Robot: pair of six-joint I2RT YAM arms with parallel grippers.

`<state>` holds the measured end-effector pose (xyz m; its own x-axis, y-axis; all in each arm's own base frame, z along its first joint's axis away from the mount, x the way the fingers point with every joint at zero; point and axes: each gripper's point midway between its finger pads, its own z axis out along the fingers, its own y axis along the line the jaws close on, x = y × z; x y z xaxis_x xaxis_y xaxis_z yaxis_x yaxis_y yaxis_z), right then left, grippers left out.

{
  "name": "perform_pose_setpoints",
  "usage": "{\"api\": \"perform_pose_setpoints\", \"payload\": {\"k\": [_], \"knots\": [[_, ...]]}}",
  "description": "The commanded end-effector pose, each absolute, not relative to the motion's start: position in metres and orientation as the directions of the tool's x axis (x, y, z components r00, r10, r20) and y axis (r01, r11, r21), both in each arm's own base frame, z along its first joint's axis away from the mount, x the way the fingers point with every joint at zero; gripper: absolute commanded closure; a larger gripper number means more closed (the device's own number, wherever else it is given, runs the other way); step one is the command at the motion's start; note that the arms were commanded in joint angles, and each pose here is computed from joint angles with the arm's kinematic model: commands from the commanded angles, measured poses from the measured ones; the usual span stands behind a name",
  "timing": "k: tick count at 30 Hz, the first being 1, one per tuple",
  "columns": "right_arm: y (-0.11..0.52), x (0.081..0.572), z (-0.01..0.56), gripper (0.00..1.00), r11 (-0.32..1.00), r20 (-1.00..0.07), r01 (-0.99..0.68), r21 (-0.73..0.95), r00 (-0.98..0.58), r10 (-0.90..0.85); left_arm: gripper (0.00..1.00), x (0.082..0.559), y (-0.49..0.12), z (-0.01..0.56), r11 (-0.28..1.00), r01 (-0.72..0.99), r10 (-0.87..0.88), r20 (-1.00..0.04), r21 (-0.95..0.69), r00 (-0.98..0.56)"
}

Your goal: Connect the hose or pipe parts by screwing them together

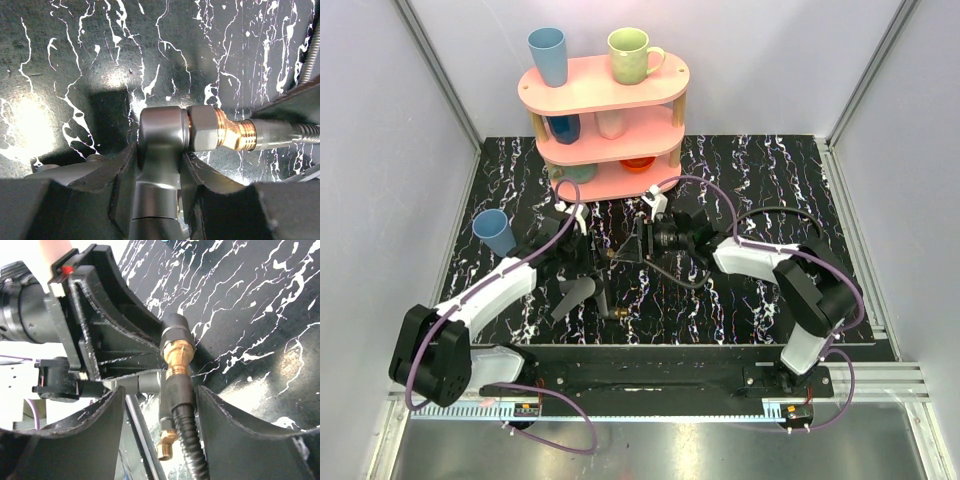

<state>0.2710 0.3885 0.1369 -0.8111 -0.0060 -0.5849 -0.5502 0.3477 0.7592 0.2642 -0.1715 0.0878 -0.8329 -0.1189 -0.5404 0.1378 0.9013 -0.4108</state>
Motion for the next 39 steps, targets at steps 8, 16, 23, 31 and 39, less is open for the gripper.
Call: {"api": "perform_pose_setpoints", "payload": {"k": [8, 16, 23, 31, 39], "knots": [[0.358, 0.284, 0.189, 0.23, 0.300, -0.960, -0.951, 0.070, -0.146, -0.238, 1.00, 0.277, -0.191, 0.122, 0.821, 0.234, -0.097, -0.532, -0.520, -0.841], [0.364, 0.260, 0.178, 0.20, 0.103, -0.811, -0.851, -0.516, 0.446, -0.378, 1.00, 0.271, -0.197, 0.123, 0.808, 0.268, -0.018, -0.478, -0.524, -0.878], [0.363, 0.272, 0.154, 0.29, 0.075, -0.710, -0.786, -0.613, 0.507, -0.488, 1.00, 0.268, -0.203, 0.123, 0.785, 0.285, 0.006, -0.453, -0.550, -0.892], [0.381, 0.267, 0.135, 0.35, 0.020, -0.690, -0.789, -0.614, 0.524, -0.499, 1.00, 0.264, -0.203, 0.121, 0.779, 0.293, 0.019, -0.446, -0.554, -0.895], [0.394, 0.263, 0.132, 0.90, 0.027, -0.724, -0.816, -0.577, 0.497, -0.479, 1.00, 0.267, -0.200, 0.118, 0.796, 0.276, 0.004, -0.451, -0.539, -0.892]]}}
